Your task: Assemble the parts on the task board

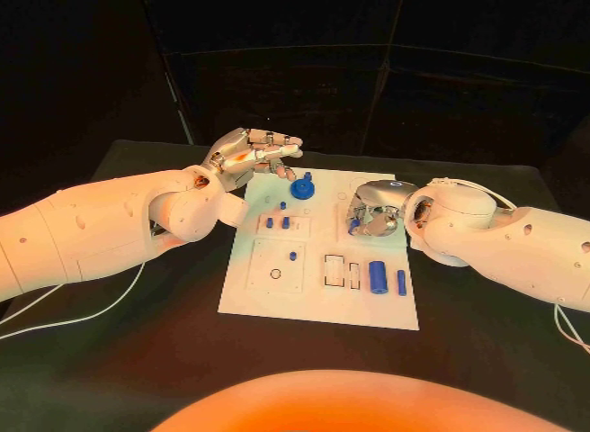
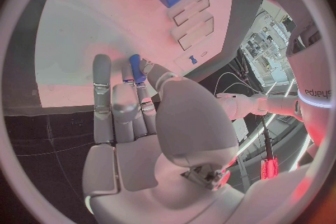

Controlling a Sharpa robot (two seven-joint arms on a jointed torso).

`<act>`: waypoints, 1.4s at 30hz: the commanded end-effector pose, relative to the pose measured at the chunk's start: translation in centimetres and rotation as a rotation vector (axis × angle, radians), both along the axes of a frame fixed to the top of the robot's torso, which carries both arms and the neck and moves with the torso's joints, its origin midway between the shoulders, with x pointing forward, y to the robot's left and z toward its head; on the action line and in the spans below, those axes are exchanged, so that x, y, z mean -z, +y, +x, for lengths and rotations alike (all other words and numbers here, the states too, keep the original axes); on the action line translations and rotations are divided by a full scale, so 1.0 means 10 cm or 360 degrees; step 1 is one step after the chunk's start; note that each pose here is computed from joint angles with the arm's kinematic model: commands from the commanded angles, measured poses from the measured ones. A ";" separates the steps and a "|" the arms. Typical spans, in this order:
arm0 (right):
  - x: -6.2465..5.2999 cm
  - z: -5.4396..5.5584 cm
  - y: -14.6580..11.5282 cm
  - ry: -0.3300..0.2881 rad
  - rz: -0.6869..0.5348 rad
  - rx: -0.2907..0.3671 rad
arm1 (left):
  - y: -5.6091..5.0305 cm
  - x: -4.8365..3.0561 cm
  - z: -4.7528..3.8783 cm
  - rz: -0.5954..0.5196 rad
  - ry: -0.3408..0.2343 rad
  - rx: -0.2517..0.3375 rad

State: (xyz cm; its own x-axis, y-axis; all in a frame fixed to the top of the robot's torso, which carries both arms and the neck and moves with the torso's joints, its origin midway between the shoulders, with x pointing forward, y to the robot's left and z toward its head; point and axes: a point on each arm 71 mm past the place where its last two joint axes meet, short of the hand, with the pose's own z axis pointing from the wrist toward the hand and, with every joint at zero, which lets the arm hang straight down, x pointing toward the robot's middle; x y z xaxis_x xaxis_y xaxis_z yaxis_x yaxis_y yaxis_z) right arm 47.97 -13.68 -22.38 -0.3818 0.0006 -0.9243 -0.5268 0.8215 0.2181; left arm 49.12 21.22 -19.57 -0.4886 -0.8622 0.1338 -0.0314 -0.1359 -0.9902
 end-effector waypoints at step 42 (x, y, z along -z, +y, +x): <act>-0.21 -0.61 1.15 -0.0030 0.0340 -0.0608 | 0.01 0.020 0.080 0.0008 0.0001 -0.0015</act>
State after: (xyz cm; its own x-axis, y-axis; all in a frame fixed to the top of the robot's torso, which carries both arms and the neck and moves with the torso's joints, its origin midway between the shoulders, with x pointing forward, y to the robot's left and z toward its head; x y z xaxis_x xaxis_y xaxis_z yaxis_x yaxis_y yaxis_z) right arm 42.09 -2.31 -20.25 -0.4084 0.0988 -0.9074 -0.7524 0.5264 0.3960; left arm 49.88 21.37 -19.94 -0.4739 -0.8717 0.1251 -0.0349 -0.1234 -0.9917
